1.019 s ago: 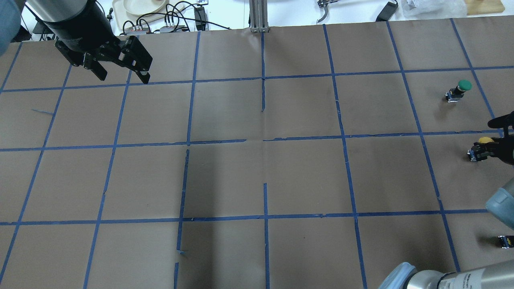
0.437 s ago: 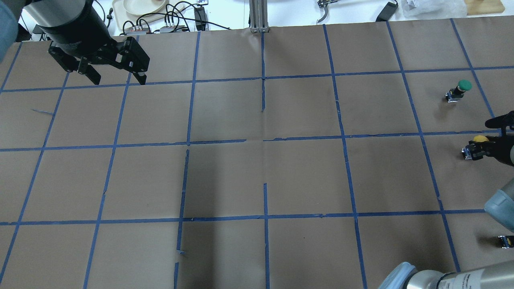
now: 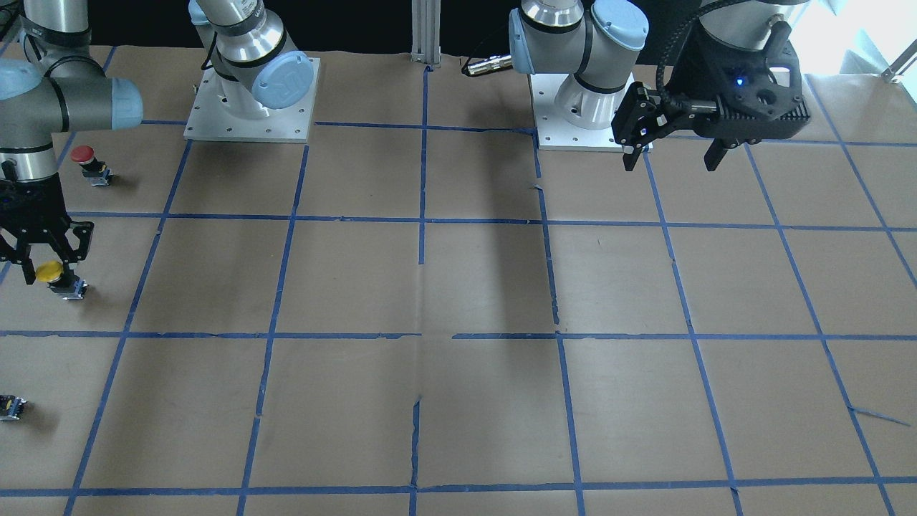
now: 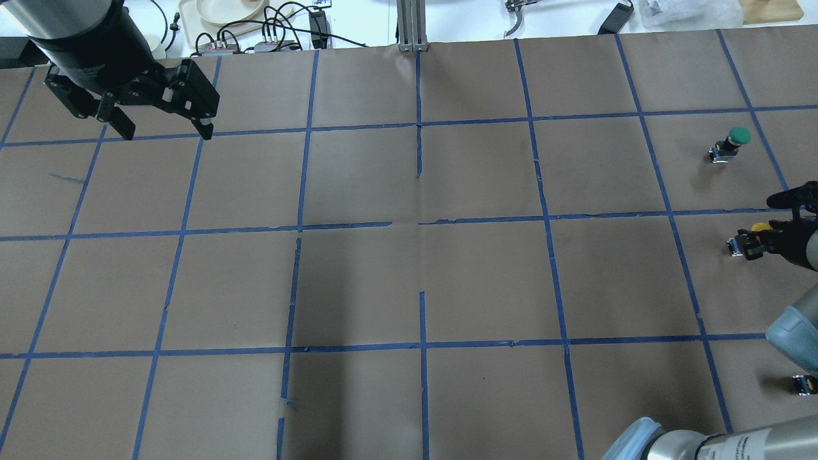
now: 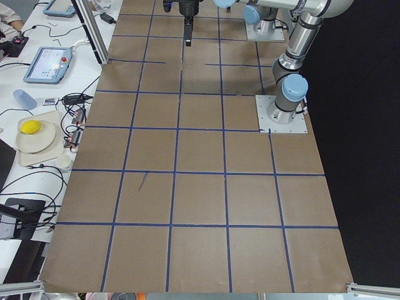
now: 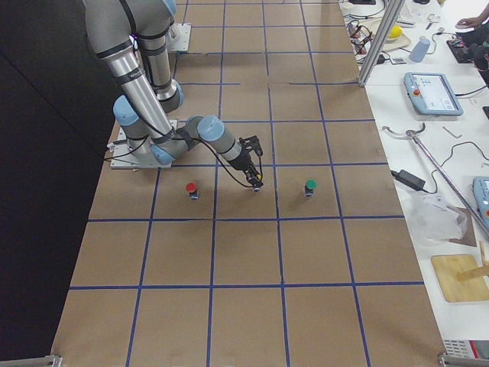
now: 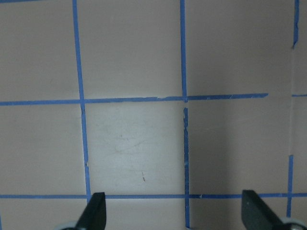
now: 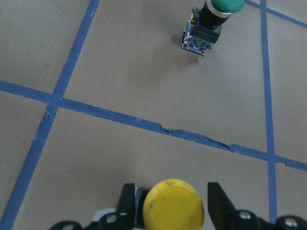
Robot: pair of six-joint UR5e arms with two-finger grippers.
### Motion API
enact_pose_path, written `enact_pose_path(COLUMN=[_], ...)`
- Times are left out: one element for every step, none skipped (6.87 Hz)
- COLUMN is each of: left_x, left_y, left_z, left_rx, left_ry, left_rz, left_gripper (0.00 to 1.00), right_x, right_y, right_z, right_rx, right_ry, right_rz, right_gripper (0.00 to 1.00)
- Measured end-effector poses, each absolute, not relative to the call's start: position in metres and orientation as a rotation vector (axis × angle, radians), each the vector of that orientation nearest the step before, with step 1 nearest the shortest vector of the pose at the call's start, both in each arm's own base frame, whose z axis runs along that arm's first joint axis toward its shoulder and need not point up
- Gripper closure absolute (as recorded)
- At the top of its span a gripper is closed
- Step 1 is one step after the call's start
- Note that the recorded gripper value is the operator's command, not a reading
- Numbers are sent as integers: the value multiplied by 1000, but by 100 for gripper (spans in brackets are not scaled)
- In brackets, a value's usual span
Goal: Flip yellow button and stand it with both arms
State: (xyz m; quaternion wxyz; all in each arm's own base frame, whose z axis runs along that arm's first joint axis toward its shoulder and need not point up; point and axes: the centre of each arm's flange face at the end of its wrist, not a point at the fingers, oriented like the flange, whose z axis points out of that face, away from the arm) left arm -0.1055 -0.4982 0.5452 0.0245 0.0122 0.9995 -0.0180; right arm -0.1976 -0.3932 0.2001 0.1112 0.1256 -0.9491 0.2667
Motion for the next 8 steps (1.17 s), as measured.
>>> enact_pose_path(left_x=[-107, -109, -114, -118, -121, -123, -125, -126], left_y=[-502, -506, -506, -502, -498, -496, -492, -488], left_z=[551, 553, 557, 561, 561, 560, 562, 564], left_rx=[51, 58, 68, 81, 90, 96, 99, 98], left_ry=[3097, 3107, 3122, 3142, 3152, 3156, 3157, 3158], left_rz=[-82, -103, -126, -140, -139, -131, -139, -149], left_gripper=[0, 0, 0, 0, 0, 0, 0, 0], right_x=[-200, -203, -203, -200, -197, -197, -194, -181], right_y=[-391, -388, -386, -384, -383, -387, -400, -419], right_z=[200, 202, 209, 225, 248, 279, 315, 355], right_rx=[351, 330, 307, 256, 184, 104, 34, -43], right_ry=[-2779, -2768, -2775, -2815, -2879, -2971, -3062, -3123], right_rz=[741, 692, 663, 638, 604, 541, 449, 336], right_gripper=[0, 0, 0, 0, 0, 0, 0, 0])
